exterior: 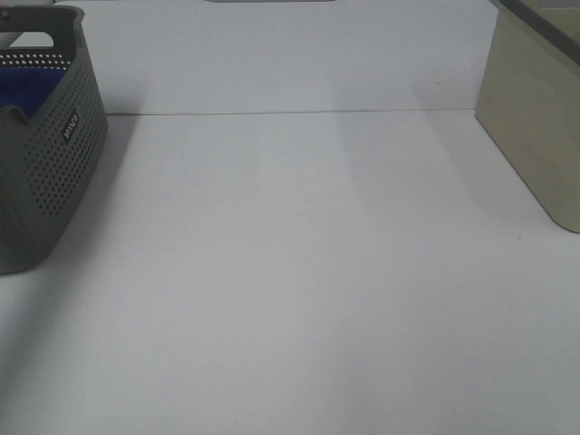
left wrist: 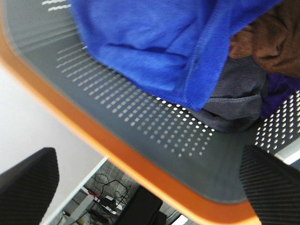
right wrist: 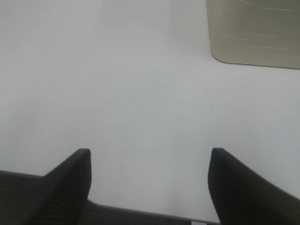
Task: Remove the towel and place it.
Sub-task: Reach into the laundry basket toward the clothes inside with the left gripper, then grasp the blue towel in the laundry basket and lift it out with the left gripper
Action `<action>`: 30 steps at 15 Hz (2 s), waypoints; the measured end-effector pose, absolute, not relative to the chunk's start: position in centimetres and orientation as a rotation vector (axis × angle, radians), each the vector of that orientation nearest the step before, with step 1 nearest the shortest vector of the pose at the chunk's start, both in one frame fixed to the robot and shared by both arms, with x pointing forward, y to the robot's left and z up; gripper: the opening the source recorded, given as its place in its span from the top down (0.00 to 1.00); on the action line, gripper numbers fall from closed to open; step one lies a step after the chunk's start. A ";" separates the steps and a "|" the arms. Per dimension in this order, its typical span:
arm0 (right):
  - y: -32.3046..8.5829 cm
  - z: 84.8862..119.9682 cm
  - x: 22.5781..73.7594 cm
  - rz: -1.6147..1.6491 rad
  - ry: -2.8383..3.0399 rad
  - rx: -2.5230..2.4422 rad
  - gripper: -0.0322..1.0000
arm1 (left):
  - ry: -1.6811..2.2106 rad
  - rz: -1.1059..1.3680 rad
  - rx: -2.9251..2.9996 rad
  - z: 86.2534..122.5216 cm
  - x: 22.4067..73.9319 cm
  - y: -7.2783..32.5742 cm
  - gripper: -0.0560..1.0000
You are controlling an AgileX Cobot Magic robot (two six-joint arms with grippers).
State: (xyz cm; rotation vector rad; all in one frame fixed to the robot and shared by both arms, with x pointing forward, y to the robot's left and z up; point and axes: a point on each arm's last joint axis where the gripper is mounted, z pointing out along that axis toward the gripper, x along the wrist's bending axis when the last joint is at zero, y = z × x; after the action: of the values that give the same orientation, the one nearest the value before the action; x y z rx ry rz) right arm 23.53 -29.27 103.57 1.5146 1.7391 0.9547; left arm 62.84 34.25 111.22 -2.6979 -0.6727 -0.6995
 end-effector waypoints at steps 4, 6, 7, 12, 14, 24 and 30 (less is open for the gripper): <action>-29.3 103.6 23.5 0.955 1.739 1.515 0.30 | -0.557 -0.530 -2.725 106.5 65.2 34.8 0.01; -29.3 103.6 23.5 0.955 1.739 1.515 0.30 | -0.559 -0.505 -2.726 104.5 66.1 36.0 0.01; -29.3 103.6 23.5 0.955 1.739 1.515 0.30 | -0.553 -0.486 -2.728 103.6 66.5 36.6 0.01; -29.3 103.6 23.5 0.955 1.739 1.515 0.30 | -0.484 -0.447 -2.719 98.6 68.7 37.5 0.01; -29.3 103.6 23.5 0.955 1.739 1.515 0.30 | -0.458 -0.454 -2.710 97.5 69.3 37.7 0.01; -29.3 103.6 23.5 0.955 1.739 1.515 0.30 | -0.522 -0.420 -2.701 96.8 69.3 37.7 0.84; -29.3 103.6 23.5 0.955 1.739 1.515 0.30 | -0.550 -0.421 -2.714 96.8 69.3 37.6 0.94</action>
State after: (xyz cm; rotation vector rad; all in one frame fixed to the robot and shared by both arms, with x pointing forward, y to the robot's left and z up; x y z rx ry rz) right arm 23.53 -29.27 103.57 1.5146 1.7391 0.9547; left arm 69.33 37.60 96.78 -2.7144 -0.5504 -0.4213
